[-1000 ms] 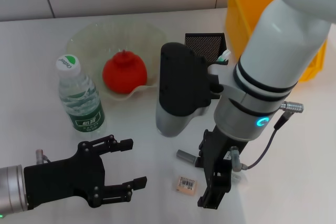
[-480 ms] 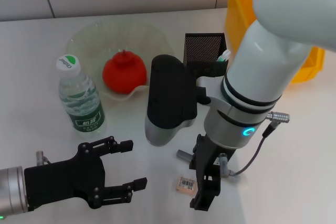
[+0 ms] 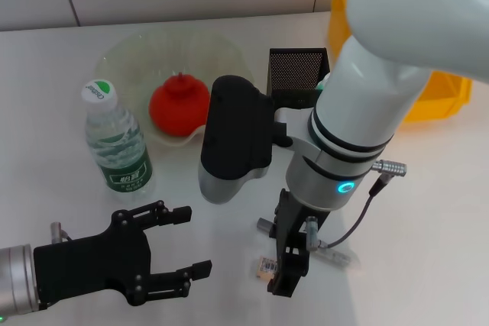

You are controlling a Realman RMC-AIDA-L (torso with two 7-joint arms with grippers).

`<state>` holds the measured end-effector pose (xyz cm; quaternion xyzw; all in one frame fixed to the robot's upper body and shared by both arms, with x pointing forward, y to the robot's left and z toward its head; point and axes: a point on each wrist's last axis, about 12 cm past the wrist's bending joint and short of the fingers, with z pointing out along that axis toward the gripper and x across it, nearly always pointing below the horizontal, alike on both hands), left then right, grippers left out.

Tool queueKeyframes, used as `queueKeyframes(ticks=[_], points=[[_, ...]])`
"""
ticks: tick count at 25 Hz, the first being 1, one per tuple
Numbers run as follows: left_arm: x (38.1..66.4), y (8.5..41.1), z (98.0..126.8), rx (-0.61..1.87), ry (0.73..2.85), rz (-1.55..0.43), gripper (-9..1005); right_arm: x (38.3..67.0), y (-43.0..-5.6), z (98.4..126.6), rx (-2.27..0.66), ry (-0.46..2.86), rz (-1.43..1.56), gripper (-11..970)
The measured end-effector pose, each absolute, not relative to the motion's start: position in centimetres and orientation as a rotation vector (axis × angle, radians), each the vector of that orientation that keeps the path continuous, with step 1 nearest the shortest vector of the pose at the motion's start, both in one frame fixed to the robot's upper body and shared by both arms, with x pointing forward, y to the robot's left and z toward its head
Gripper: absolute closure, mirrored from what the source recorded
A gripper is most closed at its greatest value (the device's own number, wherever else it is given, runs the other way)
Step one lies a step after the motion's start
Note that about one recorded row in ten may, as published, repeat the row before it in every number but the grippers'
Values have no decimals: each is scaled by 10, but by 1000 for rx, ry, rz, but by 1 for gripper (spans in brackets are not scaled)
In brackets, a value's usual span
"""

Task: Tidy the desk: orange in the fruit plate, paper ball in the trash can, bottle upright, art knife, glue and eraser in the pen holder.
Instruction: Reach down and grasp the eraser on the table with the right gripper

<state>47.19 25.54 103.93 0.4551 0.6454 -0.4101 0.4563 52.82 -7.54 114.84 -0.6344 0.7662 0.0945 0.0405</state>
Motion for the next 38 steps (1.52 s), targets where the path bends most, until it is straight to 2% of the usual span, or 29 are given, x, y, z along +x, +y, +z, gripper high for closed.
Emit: queueKeyframes(ticks=[15,23,38], points=[[471,259,1038,1119,1602,-1005,181,526,-69,1144,-1965,2329,267,223],[471,259,1038,1119,1603,-1004,181,526,-66,1137,-1970,2336,244,437],[471,258,1038,1119,1601,-1004,181,528,-62,1132,-1970,2346,209,466]])
